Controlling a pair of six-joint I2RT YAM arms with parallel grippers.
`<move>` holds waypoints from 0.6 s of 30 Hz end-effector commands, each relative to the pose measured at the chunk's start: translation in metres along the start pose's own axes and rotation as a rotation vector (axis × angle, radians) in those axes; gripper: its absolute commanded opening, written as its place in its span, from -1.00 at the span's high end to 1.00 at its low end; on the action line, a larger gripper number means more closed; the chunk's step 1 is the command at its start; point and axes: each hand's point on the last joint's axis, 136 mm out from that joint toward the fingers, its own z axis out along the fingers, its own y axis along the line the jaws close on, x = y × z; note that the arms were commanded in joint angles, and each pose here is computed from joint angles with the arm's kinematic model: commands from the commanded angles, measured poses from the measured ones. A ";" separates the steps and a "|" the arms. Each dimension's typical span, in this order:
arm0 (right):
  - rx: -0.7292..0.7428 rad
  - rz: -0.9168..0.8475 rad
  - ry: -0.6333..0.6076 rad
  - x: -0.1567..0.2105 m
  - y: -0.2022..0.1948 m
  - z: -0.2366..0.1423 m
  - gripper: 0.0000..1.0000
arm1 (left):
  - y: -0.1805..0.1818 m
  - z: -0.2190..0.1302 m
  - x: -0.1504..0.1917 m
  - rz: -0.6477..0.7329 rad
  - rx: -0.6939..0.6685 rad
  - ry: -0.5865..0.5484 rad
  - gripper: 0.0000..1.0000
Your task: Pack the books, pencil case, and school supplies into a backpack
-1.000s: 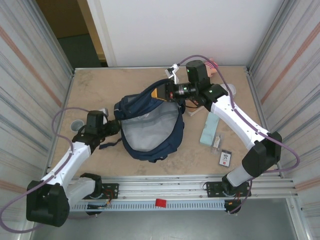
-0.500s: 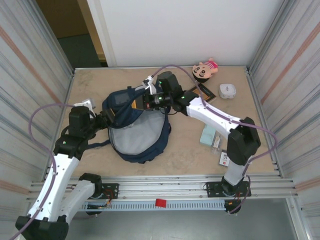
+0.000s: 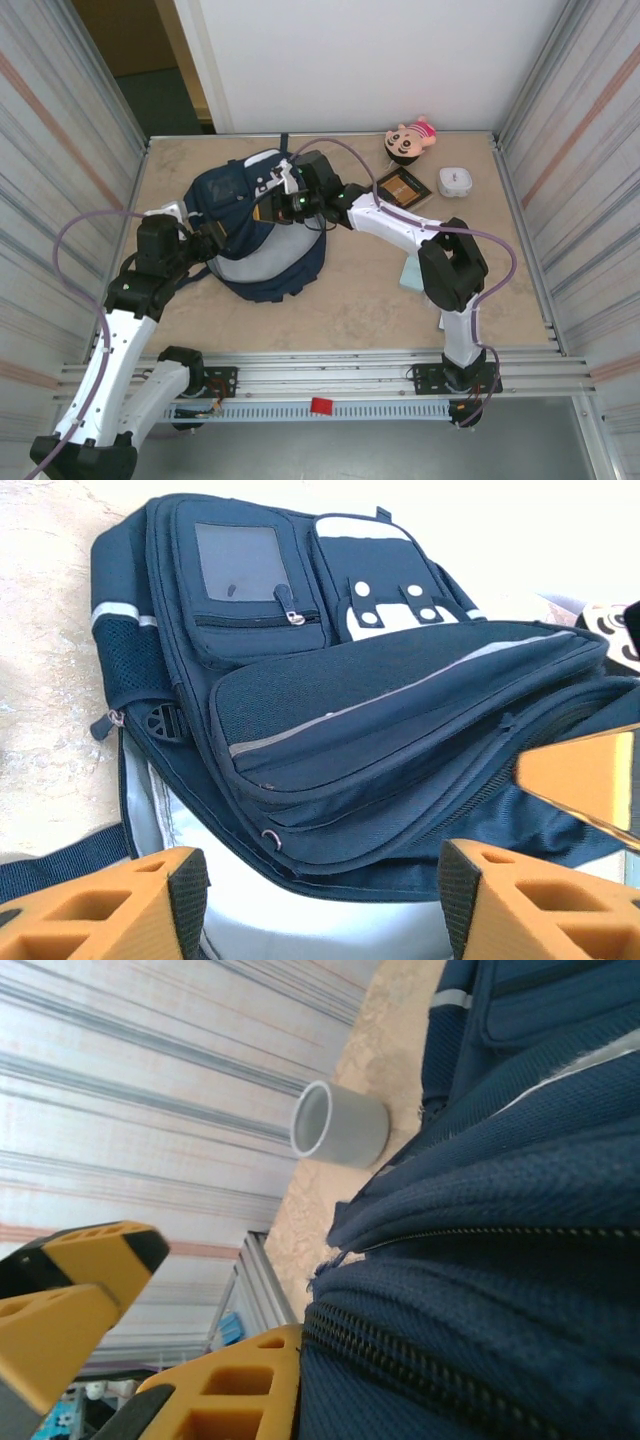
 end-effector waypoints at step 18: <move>0.384 0.277 0.054 0.091 -0.050 -0.058 -0.48 | -0.014 0.034 0.011 -0.029 0.077 0.075 -0.27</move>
